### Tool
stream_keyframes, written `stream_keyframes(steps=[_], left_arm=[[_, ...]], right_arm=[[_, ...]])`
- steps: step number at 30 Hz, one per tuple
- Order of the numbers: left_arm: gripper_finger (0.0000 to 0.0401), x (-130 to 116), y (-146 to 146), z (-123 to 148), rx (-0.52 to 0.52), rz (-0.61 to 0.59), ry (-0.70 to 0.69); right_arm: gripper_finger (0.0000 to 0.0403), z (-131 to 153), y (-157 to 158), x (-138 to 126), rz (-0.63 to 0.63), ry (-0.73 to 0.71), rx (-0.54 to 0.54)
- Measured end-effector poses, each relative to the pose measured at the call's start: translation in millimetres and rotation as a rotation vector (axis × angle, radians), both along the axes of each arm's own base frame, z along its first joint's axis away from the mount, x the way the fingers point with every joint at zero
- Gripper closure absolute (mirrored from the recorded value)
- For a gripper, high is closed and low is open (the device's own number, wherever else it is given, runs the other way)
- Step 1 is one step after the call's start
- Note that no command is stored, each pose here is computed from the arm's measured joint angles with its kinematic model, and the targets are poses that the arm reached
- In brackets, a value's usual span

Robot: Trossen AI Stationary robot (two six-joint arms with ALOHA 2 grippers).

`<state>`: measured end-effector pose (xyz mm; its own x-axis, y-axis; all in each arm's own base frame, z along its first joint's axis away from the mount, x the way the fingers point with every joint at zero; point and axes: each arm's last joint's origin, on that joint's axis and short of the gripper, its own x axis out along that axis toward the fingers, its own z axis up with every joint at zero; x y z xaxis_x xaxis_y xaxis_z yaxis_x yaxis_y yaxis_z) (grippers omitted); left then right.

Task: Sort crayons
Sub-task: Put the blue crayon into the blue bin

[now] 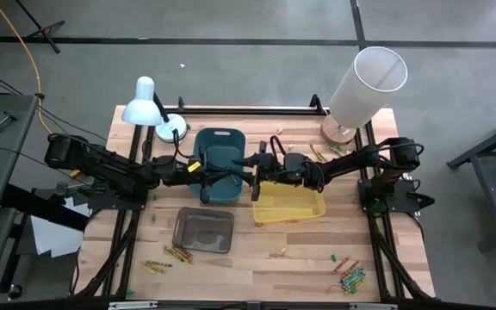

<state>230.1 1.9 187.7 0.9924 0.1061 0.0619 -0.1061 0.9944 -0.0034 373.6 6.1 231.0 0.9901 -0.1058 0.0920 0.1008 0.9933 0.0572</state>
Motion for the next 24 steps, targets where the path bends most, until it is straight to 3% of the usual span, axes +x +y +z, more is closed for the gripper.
stream_keyframes(steps=[24], left_arm=[[0.0401,2.4,-1.8,2.4,-0.018,-0.059,-0.020]], right_arm=[[0.0300,-0.1,1.0,0.1,0.036,0.001,-0.004]])
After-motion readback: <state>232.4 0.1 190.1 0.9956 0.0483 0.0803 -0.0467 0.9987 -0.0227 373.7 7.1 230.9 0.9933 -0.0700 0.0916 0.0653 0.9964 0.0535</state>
